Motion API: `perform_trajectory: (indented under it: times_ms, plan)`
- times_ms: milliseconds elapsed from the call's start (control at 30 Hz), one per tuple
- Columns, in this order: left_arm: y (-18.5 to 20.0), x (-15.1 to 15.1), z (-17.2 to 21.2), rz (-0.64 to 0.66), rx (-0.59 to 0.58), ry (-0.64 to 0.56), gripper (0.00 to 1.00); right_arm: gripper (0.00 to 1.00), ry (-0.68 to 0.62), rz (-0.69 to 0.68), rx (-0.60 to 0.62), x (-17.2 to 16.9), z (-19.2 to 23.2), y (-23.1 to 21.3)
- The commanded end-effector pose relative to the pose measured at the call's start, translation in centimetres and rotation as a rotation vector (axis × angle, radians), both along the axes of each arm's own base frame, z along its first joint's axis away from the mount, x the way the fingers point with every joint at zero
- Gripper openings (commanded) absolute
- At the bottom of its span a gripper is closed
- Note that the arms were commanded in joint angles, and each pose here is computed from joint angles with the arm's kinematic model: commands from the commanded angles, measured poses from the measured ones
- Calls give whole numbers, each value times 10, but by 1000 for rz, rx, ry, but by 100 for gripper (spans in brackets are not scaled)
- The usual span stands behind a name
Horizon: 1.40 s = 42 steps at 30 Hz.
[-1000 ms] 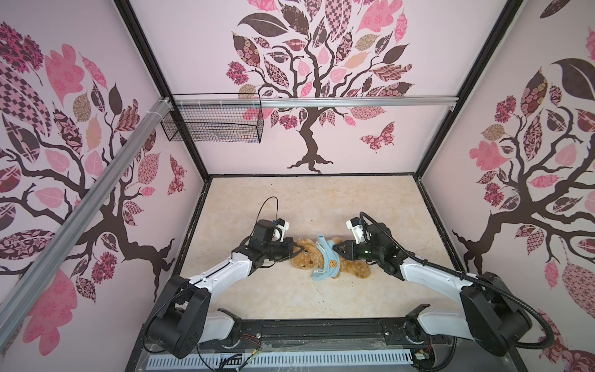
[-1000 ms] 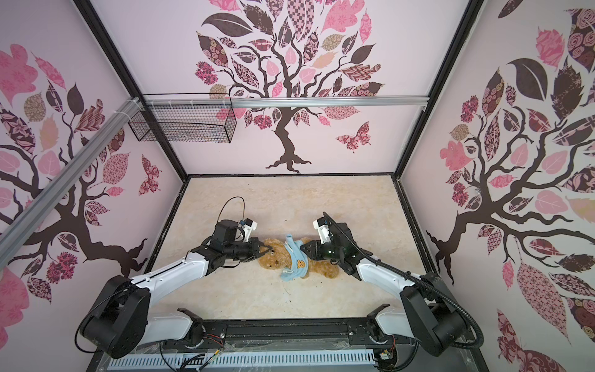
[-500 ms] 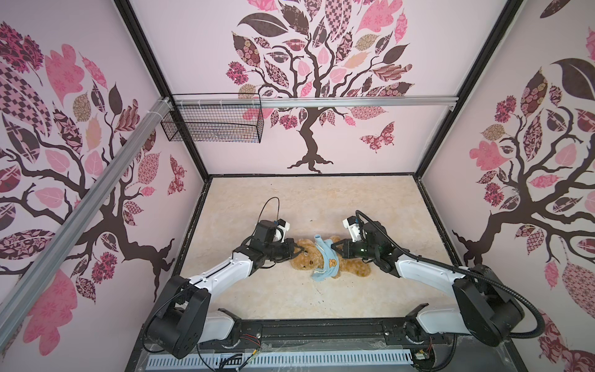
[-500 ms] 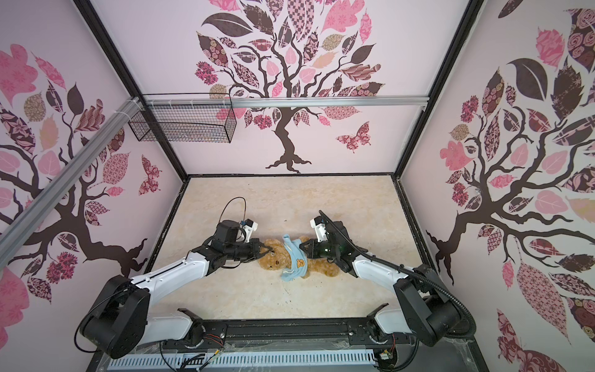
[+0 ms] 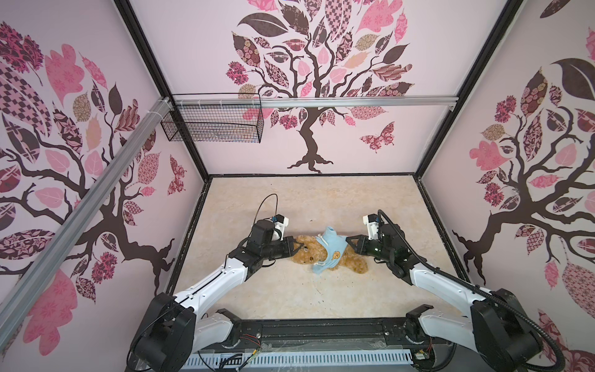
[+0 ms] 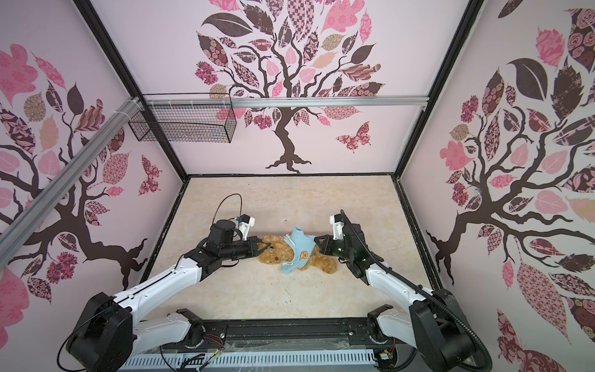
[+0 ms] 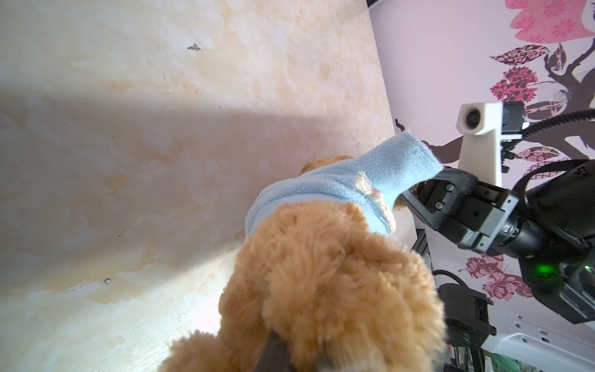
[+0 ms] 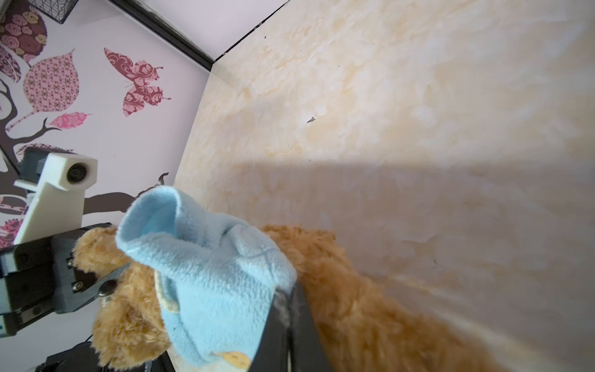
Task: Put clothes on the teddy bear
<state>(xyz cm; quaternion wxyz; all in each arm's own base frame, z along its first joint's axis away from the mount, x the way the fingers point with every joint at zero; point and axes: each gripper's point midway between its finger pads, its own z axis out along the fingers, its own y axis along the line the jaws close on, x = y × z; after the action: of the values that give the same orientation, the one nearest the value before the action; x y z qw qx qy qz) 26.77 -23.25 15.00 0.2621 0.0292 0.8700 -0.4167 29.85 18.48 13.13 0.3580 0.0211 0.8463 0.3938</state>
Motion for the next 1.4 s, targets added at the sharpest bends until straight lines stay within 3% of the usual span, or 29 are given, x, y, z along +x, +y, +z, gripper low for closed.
perform_trajectory:
  times_ms: [0,233,367,467,600,700,833,967,1067,1367]
  plan:
    - [20,4,-2,103,34,-14,0,0,-21,-188,-9,22,2,-40]
    - [25,7,9,182,-32,-12,0,0,29,-158,43,23,-9,-40]
    - [15,5,9,160,-89,52,0,0,11,-20,103,21,2,-16]
    - [8,3,-1,152,-104,153,0,14,-37,47,85,19,19,-8]
    - [-1,-1,-17,157,-135,287,0,30,-181,39,-49,12,44,-9]
    - [-9,-2,-23,163,-159,341,0,33,-239,96,-111,-3,47,12]
    - [-20,-2,-30,157,-171,377,0,31,-194,180,-105,-17,27,43]
    - [-25,-3,-35,127,-164,379,18,27,-103,213,-106,-15,-6,60]
    - [-22,-5,-34,99,-138,314,37,22,-53,194,-158,2,-25,58]
    - [11,-16,-37,139,-22,129,73,12,145,221,-129,34,-78,56]
